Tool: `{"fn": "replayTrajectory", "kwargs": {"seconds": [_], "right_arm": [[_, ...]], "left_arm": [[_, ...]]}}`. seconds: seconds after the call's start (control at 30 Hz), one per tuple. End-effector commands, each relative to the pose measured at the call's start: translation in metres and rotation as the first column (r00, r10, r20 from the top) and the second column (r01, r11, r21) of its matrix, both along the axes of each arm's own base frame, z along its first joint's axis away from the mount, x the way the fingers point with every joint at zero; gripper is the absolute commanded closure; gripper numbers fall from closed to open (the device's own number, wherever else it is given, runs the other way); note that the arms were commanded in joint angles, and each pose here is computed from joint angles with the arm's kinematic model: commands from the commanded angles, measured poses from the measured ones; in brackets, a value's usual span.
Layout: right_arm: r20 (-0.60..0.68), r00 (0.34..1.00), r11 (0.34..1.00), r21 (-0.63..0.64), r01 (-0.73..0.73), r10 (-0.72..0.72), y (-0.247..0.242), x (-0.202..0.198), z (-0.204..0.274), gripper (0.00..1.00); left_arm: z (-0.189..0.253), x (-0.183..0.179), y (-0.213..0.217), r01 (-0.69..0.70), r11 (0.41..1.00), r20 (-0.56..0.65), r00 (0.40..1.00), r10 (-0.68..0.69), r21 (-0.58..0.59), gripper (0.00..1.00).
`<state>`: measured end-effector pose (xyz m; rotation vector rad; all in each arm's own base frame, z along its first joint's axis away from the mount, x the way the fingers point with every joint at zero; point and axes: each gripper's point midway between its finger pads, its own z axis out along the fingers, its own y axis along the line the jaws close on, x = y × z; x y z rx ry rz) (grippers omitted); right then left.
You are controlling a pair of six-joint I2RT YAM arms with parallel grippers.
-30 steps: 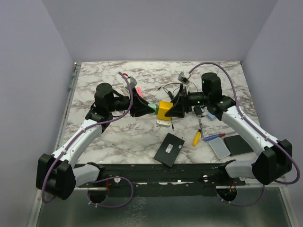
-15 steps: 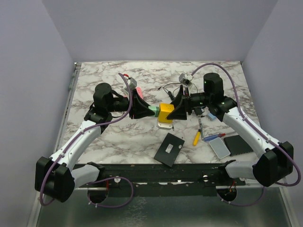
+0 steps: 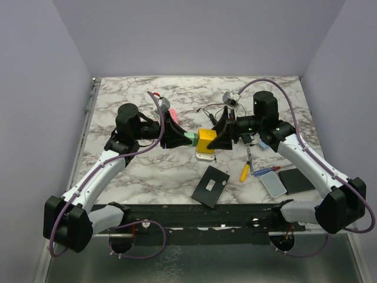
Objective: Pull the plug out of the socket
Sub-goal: Remove the plug from the socket.
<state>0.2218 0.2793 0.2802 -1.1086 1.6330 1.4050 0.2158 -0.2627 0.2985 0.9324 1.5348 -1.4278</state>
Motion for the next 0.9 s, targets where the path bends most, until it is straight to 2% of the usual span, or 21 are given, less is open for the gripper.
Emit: {"fn": "replayTrajectory", "kwargs": {"seconds": [0.0, 0.23, 0.53, 0.67, 0.87], "right_arm": [[0.036, 0.998, 0.998, 0.005, 0.055, -0.055, -0.003, 0.005, 0.018, 0.99], [-0.009, 0.984, 0.982, -0.073, 0.174, -0.175, -0.004, 0.031, -0.002, 0.99], [-0.044, 0.966, 0.960, -0.132, 0.248, -0.255, -0.005, 0.050, -0.016, 1.00], [-0.043, 0.975, 0.970, -0.117, 0.212, -0.219, -0.003, 0.046, -0.016, 0.99], [0.003, 0.997, 0.997, -0.028, 0.072, -0.072, 0.001, 0.020, 0.001, 1.00]], "left_arm": [[0.002, 0.008, 0.005, -0.044, 0.999, 0.029, 0.999, 0.044, 0.011, 1.00], [0.002, 0.009, 0.006, -0.054, 0.998, 0.035, 0.998, 0.054, 0.011, 1.00], [0.002, 0.010, 0.006, -0.055, 0.998, 0.032, 0.998, 0.054, 0.012, 1.00], [0.001, 0.010, 0.006, -0.054, 0.998, 0.032, 0.998, 0.053, 0.013, 1.00], [0.000, 0.010, 0.006, -0.052, 0.999, 0.028, 0.998, 0.051, 0.015, 1.00]]}}
